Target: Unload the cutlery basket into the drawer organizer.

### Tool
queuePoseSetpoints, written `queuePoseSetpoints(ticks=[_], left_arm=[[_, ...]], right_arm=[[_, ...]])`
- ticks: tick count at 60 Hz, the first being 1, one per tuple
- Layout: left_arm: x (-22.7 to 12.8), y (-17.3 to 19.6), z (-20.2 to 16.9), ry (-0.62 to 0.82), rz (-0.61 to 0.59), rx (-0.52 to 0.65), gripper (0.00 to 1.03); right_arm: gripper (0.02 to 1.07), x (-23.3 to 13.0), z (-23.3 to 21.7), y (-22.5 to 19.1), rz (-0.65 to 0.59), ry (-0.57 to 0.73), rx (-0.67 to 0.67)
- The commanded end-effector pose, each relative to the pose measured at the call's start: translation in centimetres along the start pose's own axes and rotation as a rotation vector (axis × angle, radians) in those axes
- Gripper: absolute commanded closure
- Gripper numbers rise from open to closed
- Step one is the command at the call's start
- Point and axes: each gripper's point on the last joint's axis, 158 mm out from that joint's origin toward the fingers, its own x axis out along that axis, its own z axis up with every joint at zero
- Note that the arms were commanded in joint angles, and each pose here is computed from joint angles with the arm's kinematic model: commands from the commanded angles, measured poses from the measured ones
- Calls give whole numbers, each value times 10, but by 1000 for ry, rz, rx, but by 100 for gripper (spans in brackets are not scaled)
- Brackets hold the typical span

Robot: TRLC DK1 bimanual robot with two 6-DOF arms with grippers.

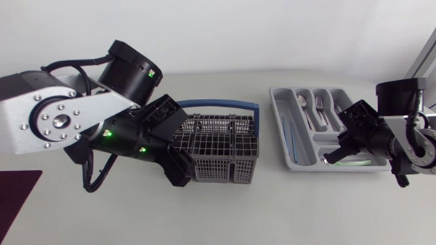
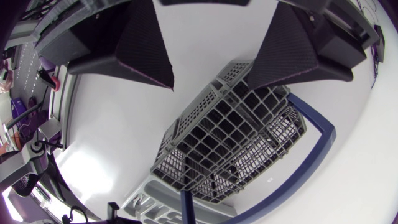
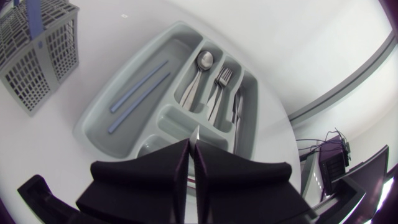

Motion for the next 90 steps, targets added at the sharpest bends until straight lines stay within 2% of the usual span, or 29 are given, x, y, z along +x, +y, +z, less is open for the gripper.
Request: queuePoseSetpoints(ticks=[1,12,26,33,41,49,60,67,71,77,78,82,83,84,86,90], left_arm=[[0,-1,1,7,-5,-13,7],[-2,-1,-1,12,-6,-14,7],[-7,-1,-1,11,-3,-15,7],[-9,1,-3,16,-1,-20,7],[-16,9,-7,16,14,-36,7],[-23,17,-17,17,32,-58,7],[-26,22,-31,26,45,-76,7],[-28,40,-53,52,79,-107,7],[-28,52,-69,74,99,-127,9],[-26,62,-87,97,101,-164,21],[-26,64,-90,100,101,-172,26],[-23,65,-95,100,91,-173,51],[-22,65,-95,94,93,-173,60],[-19,67,-94,81,96,-171,76],[-17,68,-95,77,98,-175,78],[-6,68,-97,71,96,-170,79]], right_arm=[[101,20,-30,0,-7,76,-27],[101,44,-51,0,-28,121,-26],[40,46,-57,4,-36,119,-34],[21,39,-49,-1,-52,93,-39],[15,22,-35,-8,-63,52,-35],[15,4,-22,-10,-68,14,-38],[15,-1,-17,-3,-47,0,-42],[16,-28,6,26,37,-76,-51],[17,-47,16,56,127,-123,-70],[43,-61,29,86,207,-165,-84],[50,-64,32,93,227,-177,-87],[77,-69,42,110,283,-198,-83],[83,-71,45,115,305,-209,-81],[94,-72,49,122,335,-214,-77],[102,-71,53,128,362,-210,-70],[101,-69,59,145,439,-208,-58]])
